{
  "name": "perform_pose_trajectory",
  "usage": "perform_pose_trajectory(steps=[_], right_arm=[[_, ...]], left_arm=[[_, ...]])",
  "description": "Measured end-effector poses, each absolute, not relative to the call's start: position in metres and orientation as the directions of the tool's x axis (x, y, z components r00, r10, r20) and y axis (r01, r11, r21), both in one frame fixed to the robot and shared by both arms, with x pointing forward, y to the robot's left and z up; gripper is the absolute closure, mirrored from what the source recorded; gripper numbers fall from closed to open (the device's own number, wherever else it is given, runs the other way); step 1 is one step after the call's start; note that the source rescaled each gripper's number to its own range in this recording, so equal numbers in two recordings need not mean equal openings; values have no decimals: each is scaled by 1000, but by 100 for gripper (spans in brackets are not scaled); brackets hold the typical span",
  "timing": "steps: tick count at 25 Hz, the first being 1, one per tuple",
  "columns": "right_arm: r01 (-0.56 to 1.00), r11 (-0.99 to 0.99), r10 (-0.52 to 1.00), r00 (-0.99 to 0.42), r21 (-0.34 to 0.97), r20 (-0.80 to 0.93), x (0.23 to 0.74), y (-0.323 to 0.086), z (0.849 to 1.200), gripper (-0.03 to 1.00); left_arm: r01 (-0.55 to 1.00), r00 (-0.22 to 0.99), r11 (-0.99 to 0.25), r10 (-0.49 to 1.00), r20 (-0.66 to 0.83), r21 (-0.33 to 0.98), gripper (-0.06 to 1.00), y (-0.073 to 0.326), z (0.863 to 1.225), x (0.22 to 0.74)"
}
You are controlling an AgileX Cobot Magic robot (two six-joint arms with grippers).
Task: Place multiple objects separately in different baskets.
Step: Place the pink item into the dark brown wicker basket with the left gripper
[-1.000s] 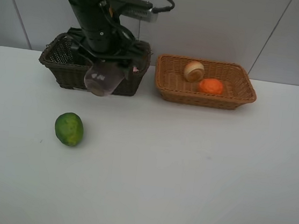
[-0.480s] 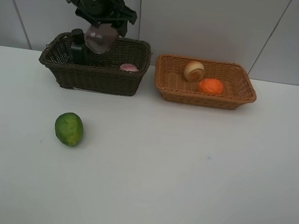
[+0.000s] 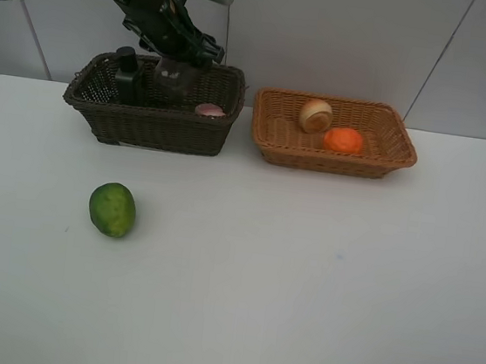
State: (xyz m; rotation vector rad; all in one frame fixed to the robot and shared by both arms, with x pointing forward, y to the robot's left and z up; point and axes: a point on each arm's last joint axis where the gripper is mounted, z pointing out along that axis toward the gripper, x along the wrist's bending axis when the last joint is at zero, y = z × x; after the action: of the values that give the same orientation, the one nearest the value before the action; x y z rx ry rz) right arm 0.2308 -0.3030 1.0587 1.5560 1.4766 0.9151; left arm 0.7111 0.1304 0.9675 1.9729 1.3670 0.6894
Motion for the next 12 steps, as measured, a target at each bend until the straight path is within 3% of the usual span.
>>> perform_pose_trajectory(steps=[12], right_arm=[[430, -12, 998, 62, 903, -16, 231, -303, 1059, 9]], left_arm=[[655, 298, -229, 954, 32, 720, 23, 136, 939, 718]])
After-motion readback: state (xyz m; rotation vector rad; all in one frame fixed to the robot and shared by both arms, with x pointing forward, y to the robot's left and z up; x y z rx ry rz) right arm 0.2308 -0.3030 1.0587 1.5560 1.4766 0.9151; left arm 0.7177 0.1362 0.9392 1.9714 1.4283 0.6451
